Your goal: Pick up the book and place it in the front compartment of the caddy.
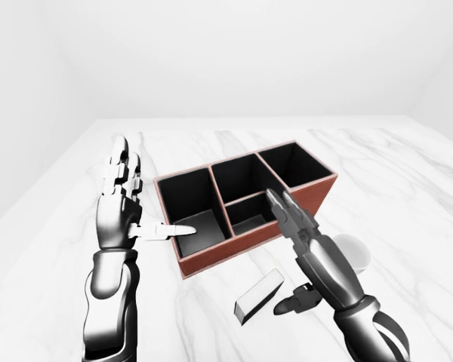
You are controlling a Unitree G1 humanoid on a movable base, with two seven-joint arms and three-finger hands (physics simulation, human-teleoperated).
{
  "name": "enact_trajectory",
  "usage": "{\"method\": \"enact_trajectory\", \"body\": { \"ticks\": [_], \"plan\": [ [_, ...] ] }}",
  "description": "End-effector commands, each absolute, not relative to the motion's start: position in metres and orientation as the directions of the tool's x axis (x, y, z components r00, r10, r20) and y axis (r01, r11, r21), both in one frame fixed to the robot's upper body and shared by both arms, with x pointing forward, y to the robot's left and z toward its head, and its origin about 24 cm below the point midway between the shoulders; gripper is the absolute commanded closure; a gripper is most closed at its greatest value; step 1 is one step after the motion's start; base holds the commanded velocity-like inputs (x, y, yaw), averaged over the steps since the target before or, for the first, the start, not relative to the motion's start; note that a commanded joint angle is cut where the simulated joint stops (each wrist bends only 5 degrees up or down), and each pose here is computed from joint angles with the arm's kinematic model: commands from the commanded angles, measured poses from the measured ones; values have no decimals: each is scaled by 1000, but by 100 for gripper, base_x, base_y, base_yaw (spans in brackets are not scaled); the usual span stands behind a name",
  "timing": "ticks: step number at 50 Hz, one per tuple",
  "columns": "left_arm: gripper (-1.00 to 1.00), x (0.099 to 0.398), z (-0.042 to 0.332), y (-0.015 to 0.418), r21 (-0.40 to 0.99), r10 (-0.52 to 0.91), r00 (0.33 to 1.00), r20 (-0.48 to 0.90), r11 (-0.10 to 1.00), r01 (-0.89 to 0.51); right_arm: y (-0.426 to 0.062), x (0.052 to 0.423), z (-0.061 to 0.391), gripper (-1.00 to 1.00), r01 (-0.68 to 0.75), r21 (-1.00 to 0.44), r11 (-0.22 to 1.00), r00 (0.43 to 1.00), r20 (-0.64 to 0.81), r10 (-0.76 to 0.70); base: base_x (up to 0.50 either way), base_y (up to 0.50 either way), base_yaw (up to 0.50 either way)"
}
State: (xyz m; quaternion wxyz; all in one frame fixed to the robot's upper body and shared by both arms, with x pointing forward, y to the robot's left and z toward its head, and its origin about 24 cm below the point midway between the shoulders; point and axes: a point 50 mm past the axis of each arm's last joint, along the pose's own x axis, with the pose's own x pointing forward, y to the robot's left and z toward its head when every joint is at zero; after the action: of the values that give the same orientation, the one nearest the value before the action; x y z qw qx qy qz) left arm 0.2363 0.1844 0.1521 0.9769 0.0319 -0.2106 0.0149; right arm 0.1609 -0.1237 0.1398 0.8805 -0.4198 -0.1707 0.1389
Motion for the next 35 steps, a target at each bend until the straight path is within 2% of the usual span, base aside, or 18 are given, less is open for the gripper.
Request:
{"method": "enact_trajectory", "body": {
  "ticks": [1,35],
  "plan": [
    [-100,236,153,184,57,14,910,415,997,-42,-124,163,130,-100,-99,-800,592,918,156,365,0,0,0],
    [-100,236,154,186,56,18,908,419,997,-45,-114,164,108,-100,-110,-829,548,928,112,355,0,0,0]
  ]
}}
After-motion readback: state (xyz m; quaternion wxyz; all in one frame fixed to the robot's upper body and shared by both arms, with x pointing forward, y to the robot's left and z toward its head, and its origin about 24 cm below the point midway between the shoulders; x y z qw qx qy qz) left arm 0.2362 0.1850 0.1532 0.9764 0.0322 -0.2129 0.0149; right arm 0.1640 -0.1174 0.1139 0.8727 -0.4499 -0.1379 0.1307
